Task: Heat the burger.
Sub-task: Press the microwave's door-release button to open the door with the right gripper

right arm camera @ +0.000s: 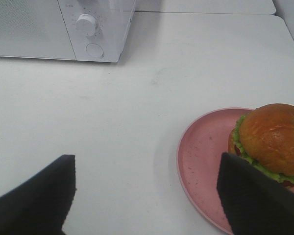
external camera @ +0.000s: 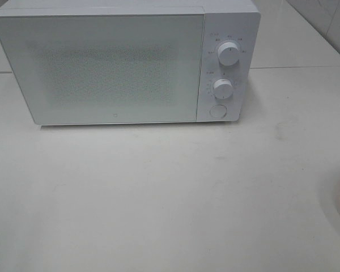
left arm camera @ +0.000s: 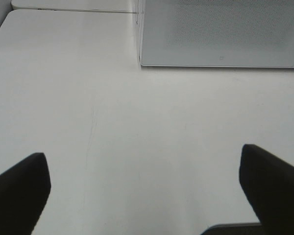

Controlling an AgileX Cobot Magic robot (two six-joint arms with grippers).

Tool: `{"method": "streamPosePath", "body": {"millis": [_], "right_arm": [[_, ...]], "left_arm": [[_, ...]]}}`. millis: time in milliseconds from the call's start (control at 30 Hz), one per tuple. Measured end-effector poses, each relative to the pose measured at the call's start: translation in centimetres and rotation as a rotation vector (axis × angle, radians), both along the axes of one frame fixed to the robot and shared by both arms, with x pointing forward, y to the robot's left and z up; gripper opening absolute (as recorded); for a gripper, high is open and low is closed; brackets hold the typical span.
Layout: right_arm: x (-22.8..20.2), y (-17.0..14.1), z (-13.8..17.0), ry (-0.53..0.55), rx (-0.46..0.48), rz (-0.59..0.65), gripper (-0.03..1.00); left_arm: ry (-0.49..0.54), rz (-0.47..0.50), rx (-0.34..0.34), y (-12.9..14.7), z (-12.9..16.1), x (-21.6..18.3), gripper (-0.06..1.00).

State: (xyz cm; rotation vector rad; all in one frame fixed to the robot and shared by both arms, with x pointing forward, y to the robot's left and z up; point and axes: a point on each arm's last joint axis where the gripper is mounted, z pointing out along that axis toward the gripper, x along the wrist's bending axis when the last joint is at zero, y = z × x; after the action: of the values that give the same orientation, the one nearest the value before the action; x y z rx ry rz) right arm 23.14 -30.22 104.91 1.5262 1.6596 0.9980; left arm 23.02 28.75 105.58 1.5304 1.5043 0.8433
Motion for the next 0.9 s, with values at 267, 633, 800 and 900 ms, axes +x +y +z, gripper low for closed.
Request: {"method": "streamPosePath", "body": {"millis": [267, 633, 800, 900], "right_arm": [[-0.1, 0.0, 0.5, -0.012, 0.002, 0.000, 0.76], [2.5, 0.4, 1.4, 0.053, -0.009, 0.002, 0.76], [3.7, 0.5, 1.5, 0.081, -0.013, 0.003, 0.76], [4.7, 0.7, 1.6, 0.093, -0.016, 0.004, 0.76]], "left_arm": [[0.000, 0.000, 0.000, 0.0, 0.0, 0.0, 0.99], [0.000, 0.000, 0.000, 0.0, 0.0, 0.0, 0.99], [0.000, 0.000, 0.000, 0.0, 0.0, 0.0, 0.99], [0.000, 0.000, 0.000, 0.0, 0.0, 0.0, 0.99]]}}
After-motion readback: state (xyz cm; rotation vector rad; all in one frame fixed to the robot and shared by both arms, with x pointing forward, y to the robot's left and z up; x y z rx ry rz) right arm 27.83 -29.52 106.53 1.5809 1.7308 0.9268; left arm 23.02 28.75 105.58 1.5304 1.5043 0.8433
